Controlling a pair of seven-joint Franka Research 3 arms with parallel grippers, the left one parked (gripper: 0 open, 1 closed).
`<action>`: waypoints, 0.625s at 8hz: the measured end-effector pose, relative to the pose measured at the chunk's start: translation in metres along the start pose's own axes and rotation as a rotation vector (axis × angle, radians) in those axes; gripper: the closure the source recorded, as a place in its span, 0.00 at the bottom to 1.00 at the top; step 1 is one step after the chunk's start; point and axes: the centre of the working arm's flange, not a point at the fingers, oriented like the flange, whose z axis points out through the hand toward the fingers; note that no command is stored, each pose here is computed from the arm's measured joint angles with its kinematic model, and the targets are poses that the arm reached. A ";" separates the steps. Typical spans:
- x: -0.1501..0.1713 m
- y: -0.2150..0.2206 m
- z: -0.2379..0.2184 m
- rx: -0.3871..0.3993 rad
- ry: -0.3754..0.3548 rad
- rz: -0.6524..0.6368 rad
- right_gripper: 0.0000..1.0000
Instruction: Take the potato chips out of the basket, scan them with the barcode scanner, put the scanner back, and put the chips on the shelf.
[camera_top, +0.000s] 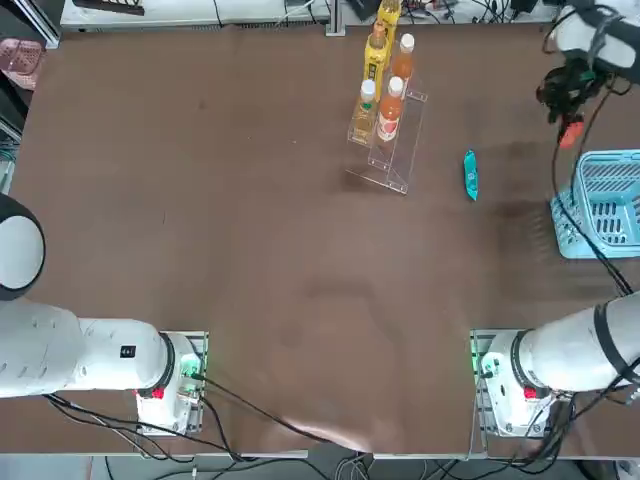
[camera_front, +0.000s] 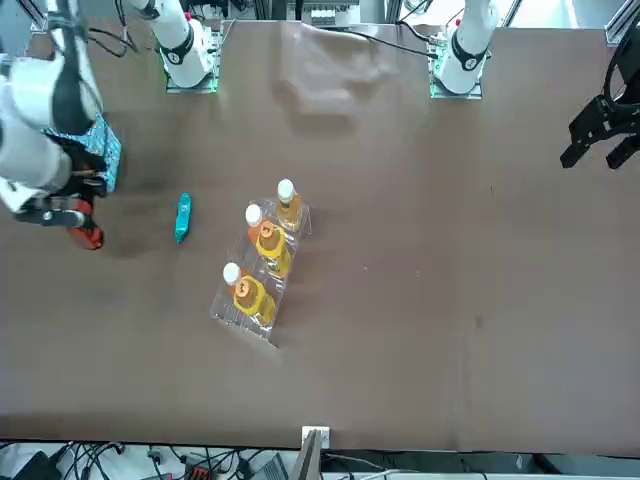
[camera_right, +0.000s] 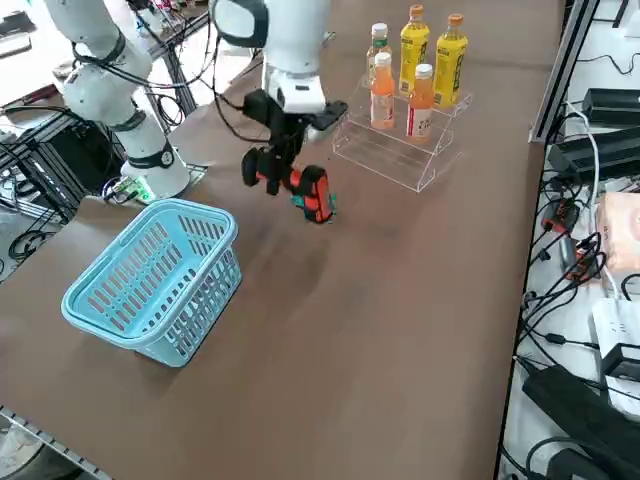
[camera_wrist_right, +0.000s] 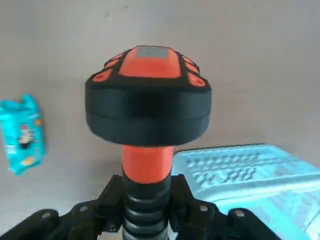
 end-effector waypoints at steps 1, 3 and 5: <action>0.005 0.031 0.000 -0.001 0.007 -0.047 0.59; 0.013 0.090 0.011 -0.010 0.034 -0.113 0.59; 0.018 0.149 0.054 0.001 0.095 -0.162 0.59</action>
